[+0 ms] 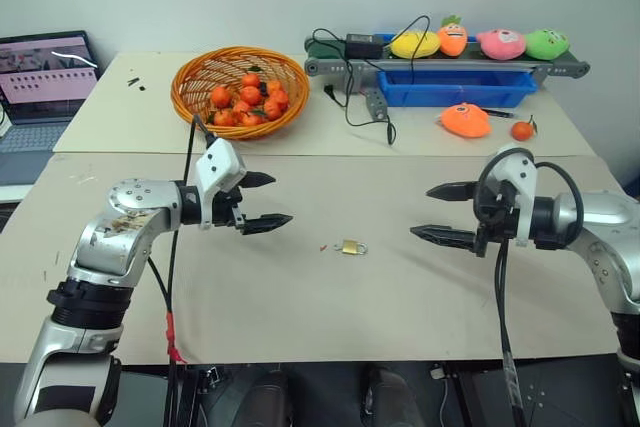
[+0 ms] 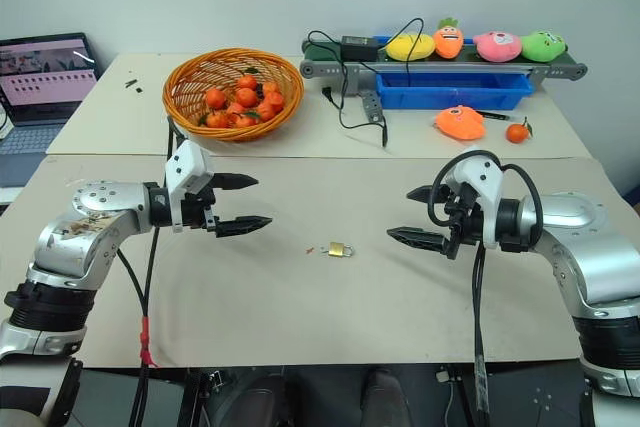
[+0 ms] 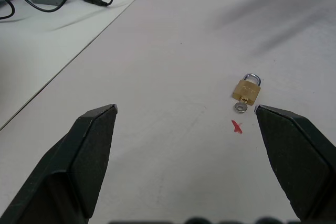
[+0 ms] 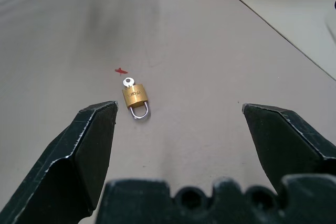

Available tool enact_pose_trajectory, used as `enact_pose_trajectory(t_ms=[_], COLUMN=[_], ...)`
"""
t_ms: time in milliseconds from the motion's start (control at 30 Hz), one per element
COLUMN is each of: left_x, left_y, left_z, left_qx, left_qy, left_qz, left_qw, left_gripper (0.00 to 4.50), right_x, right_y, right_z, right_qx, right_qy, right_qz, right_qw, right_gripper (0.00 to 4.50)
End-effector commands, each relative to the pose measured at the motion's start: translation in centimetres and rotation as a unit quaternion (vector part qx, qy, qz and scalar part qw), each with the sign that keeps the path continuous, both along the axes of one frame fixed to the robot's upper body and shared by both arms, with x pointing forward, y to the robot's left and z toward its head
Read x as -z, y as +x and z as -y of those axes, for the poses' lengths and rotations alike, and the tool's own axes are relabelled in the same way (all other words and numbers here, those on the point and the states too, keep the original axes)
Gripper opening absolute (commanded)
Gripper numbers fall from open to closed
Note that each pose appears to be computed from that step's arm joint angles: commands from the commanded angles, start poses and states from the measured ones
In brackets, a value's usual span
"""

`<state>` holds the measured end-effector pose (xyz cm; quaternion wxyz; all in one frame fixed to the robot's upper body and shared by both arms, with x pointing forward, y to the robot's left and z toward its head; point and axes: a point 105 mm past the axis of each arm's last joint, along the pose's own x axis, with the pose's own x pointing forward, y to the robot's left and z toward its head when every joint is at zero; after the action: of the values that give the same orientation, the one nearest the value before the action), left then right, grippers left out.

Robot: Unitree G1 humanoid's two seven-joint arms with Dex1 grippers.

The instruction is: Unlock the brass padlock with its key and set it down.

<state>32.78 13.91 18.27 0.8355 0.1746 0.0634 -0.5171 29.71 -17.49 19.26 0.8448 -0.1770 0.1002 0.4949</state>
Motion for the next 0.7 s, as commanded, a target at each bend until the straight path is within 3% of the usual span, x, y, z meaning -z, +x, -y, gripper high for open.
enact_pose_trajectory(t_ms=[33, 100, 333, 700], left_x=[-0.9, -1.3, -1.2, -1.5], left_y=[-0.2, -0.1, 1.5, 0.9], left_z=[0.4, 0.9, 0.4, 1.2], left_qx=[0.015, 0.023, 0.004, 0.028], left_qy=[-0.004, -0.017, 0.038, 0.034], left_qz=[0.021, 0.019, 0.036, 0.033], left_qw=[1.0, 0.999, 0.999, 0.998], left_gripper=[4.47, 4.47, 4.47, 4.47], right_x=[-0.5, -0.4, 0.0, 2.5], right_y=[-0.9, -1.3, -2.3, 0.4], right_z=[-1.0, -1.9, -3.4, -7.0], right_qx=[-0.029, -0.046, -0.088, -0.117], right_qy=[0.002, 0.014, 0.003, 0.01], right_qz=[0.011, 0.008, 0.007, 0.019], right_qw=[1.0, 0.999, 0.996, 0.993], right_gripper=[4.5, 4.5, 4.5, 4.5])
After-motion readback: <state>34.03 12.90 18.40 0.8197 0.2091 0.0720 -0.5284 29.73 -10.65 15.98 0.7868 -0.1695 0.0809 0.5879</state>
